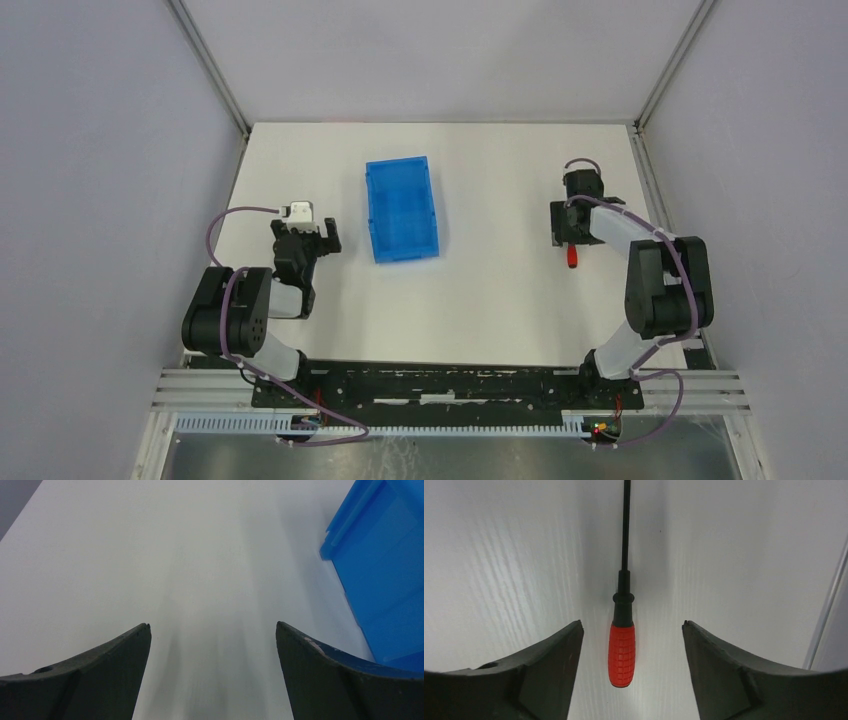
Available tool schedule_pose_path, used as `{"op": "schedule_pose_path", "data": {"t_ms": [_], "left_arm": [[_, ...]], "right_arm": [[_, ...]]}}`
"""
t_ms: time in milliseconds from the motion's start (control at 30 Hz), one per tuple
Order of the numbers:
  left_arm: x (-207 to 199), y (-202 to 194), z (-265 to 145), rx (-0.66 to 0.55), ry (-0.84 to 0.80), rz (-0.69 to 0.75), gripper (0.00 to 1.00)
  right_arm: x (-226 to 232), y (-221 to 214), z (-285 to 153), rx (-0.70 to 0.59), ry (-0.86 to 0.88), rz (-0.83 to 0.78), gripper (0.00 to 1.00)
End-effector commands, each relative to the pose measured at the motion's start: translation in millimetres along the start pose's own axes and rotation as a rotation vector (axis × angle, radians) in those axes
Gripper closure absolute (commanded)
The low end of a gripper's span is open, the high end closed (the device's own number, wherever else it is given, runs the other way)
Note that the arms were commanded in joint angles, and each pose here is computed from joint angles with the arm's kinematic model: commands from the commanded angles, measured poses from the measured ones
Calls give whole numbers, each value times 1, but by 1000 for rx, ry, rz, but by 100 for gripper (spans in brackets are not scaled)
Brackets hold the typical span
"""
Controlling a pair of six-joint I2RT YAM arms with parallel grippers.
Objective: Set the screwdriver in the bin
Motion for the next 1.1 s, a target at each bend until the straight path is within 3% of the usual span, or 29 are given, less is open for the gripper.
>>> {"op": "schedule_pose_path", "data": {"t_ms": [0,167,200,500,700,800,1067], "left_arm": [[-4,14,2,-48,-20,-33,0],[-4,14,1,-48,-19,-33,0],[-4,14,1,-47,-19,-33,0],[-4,14,1,-47,-19,-32,0],[-4,14,1,-47,-20,-33,0],[-4,14,1,-48,-18,-33,0],[-4,14,1,-48,-19,-33,0]], "right_arm": [[13,-8,23,0,51,9,45],[12,-5,20,12,57,-1,95],[10,0,13,12,64,-4,100],[-29,87,-120,-10,163,-67,100],[-34,124,-164,-172,166,48,100],[13,153,-180,-289,251,52,100],[211,239,-235,-585,495,-63,100]]}}
Point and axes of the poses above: each gripper's point midway between its finger pads, its own z axis out along the fingers, its own x axis along the line the jaws close on, y = z × x, the point moved 1 cm from there along -z, back along the fingers, and after that the axes turned 14 degrees about -z, right-handed, at the moved point
